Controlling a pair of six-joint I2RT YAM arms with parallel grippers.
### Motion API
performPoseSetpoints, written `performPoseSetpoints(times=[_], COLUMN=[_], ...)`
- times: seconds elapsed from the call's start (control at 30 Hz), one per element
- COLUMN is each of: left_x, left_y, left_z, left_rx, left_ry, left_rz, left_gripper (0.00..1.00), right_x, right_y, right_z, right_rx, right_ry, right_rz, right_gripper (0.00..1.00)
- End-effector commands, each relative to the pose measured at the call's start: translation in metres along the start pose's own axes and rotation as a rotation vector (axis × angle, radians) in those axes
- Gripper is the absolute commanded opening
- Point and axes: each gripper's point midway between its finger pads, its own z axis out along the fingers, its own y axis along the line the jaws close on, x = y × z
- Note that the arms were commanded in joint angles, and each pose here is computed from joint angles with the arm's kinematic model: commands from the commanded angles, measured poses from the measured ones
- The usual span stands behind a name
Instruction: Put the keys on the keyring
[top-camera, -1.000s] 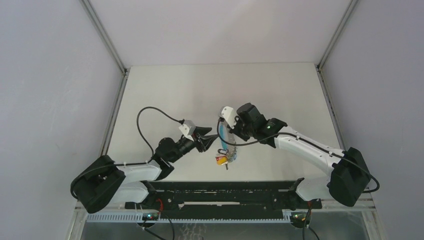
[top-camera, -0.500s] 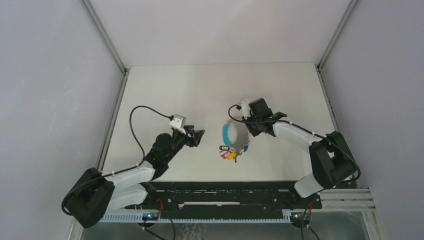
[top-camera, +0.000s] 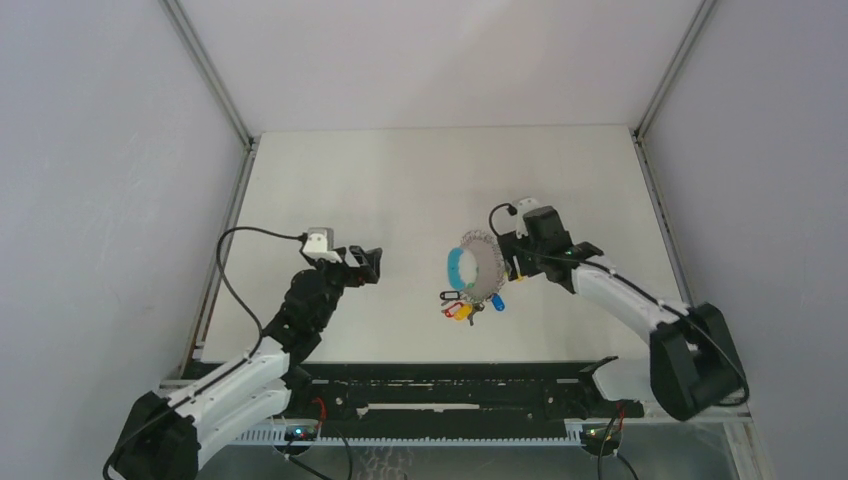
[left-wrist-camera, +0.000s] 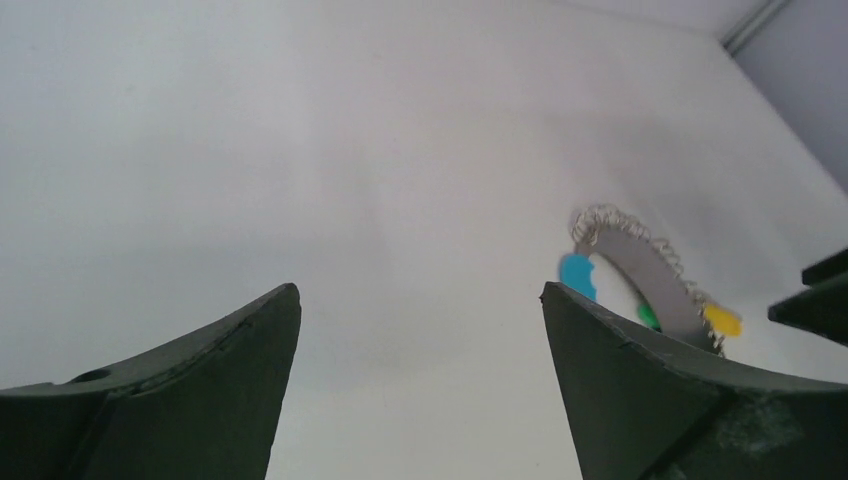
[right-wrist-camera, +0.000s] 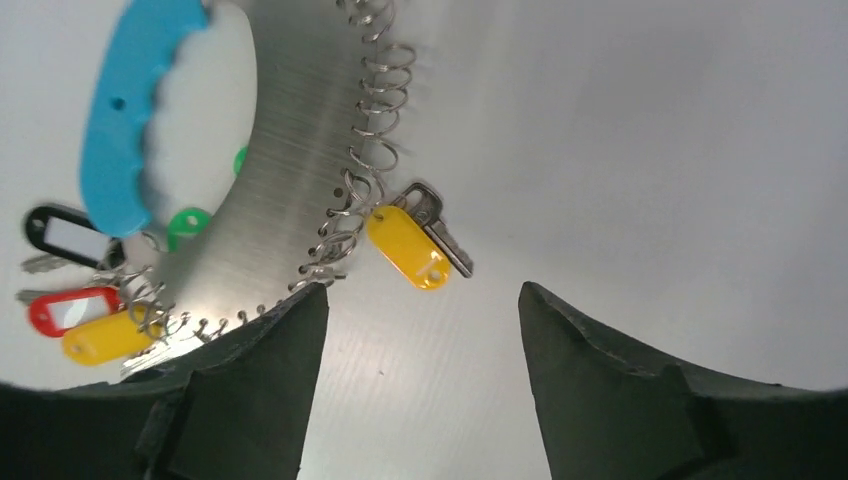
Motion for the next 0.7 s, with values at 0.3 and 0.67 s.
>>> performPoseSetpoints(times=[0.3, 0.67], left_x=[-0.071, -0.133], left_y=[0.020, 0.000], left_z=[-0.049, -0.111], left_rx=[-0.180, -0.089], left_ry=[-0.179, -0.137], left_rz=[-0.415, -0.241], left_gripper=[1.00, 1.00], right_x=[-0.064, -0.040], right_y=[-0.014, -0.021], right_z=[-0.147, -0.239], right_rx=[0.024, -0.022], right_ry=[-0.585, -0.901], right_rz=[0.280, 0.273], right_gripper=[1.00, 1.00])
